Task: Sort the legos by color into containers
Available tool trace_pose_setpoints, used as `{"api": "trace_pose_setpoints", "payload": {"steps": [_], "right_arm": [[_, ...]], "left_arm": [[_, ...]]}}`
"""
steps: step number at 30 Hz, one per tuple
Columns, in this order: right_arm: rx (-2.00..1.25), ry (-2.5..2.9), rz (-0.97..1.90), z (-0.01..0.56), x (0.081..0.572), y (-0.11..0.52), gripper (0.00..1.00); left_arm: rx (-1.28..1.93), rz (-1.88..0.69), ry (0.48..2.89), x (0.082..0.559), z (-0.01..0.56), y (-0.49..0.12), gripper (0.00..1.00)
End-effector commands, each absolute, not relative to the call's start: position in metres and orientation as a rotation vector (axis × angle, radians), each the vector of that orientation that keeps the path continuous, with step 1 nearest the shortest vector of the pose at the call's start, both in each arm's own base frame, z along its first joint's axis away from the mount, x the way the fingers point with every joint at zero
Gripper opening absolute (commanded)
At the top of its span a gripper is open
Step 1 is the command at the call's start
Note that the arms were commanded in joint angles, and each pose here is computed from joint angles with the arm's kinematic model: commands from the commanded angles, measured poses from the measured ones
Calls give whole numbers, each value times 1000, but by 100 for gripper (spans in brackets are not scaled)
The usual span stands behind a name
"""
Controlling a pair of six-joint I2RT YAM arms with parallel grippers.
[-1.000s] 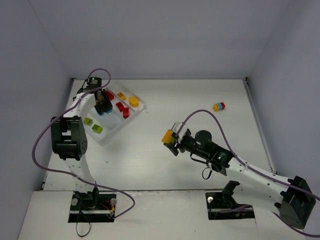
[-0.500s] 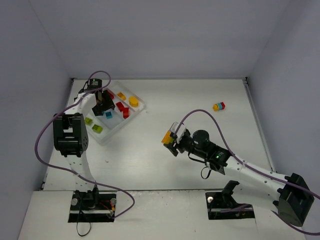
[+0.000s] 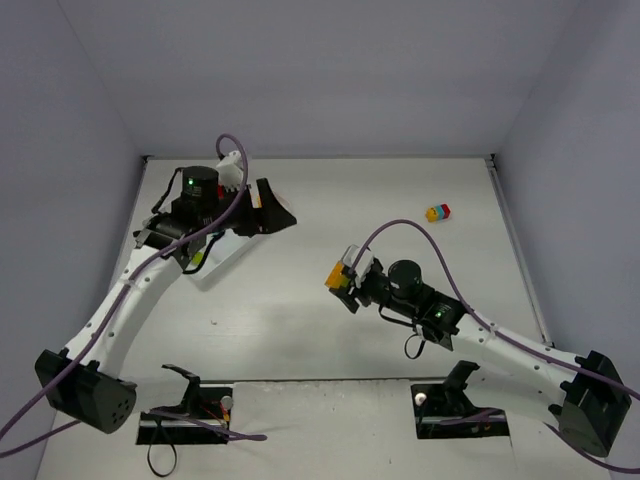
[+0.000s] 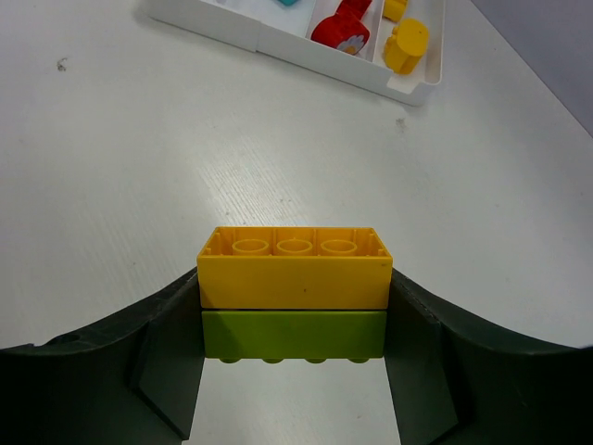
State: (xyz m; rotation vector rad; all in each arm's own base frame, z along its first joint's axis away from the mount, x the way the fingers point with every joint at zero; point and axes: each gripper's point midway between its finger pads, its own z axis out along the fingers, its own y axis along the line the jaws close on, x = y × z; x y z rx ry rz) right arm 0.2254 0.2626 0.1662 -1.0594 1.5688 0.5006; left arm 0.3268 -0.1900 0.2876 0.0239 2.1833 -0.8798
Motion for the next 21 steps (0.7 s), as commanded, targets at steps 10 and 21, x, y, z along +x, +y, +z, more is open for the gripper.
{"api": "trace_pose_setpoints", "payload": {"steps": [10,21], "right_arm": [[-1027,1403,532,227,224,271,2],[-1042,1399,540,226,222,273,3]], "left_arm": [[412,-1170,2221,245,278,-288,74],[562,-1231,2269,221,259,-333,73]]}}
